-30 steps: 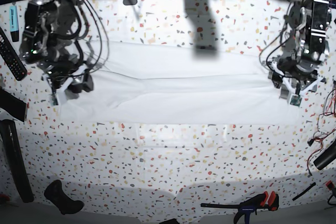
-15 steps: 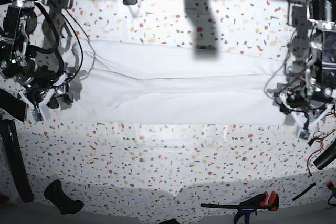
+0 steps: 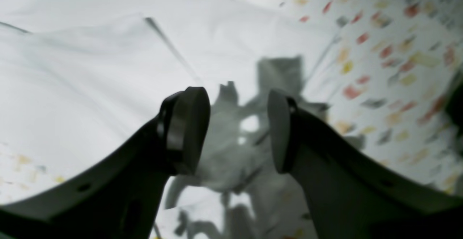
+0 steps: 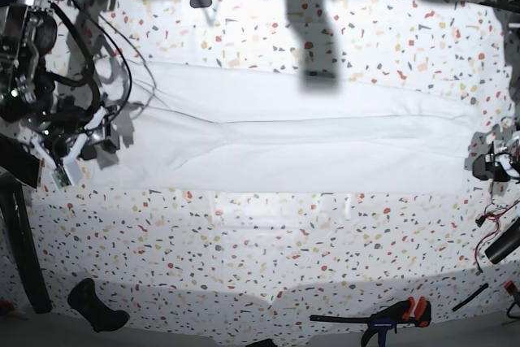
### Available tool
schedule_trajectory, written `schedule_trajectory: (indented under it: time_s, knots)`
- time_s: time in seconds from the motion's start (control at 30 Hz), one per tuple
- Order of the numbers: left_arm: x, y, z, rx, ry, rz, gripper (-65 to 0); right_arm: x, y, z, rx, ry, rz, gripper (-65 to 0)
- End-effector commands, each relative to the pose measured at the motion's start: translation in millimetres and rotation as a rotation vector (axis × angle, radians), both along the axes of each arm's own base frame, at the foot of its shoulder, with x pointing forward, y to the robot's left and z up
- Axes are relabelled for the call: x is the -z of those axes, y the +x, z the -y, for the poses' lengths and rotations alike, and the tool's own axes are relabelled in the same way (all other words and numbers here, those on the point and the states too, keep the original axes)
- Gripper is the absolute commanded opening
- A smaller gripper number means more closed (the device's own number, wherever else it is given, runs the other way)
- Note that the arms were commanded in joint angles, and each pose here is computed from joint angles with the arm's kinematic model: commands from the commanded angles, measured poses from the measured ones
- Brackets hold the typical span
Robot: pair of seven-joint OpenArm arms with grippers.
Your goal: Fold the T-shirt properly
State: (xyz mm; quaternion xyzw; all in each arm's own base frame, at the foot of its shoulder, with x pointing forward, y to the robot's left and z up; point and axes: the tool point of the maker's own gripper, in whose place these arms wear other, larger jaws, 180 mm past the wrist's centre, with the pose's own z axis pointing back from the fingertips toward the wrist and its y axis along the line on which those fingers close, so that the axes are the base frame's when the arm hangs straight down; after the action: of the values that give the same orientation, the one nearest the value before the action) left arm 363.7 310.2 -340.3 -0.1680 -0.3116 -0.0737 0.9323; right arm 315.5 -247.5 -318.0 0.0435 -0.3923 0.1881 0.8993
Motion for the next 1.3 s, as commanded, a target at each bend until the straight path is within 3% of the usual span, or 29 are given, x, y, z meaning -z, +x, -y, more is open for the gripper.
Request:
schedule_trajectory:
  time_s: [0.0, 0.17, 0.3, 0.57, 0.83, 1.07, 1.17, 1.27]
  knots:
    - [-15, 8, -2, 0.012, -0.03, 0.053, -27.6, -12, 2, -1, -0.021, -0.001, 0.038, -35.5]
    - [8, 4, 1, -0.003, -0.084, 0.042, -27.6, 3, -27, -11, -0.051, 0.003, -0.016, -35.5]
    - [33, 3, 1, -0.018, -0.032, 0.029, -27.6, 10, -50, -19, -0.08, -0.009, -0.049, -35.5]
    - [75, -21, 8, -0.063, -0.082, -0.105, -27.6, 5, -66, -33, -0.119, -0.016, -0.045, -35.5]
    - [76, -41, 28, -0.032, -0.203, -0.231, -27.6, 3, -65, -34, -0.122, -0.016, -0.038, -35.5]
    - [77, -44, 28, -0.024, -0.203, -0.248, -28.2, 3, -65, -34, -0.122, -0.016, -0.038, -35.5]
    - [77, -44, 28, -0.025, -0.204, -0.247, -37.8, 3, -65, -34, -0.122, -0.016, -0.038, -35.5]
    - [74, -39, 28, -0.038, -0.215, -0.217, -59.0, 3, -65, -34, -0.122, -0.016, -0.038, -35.5]
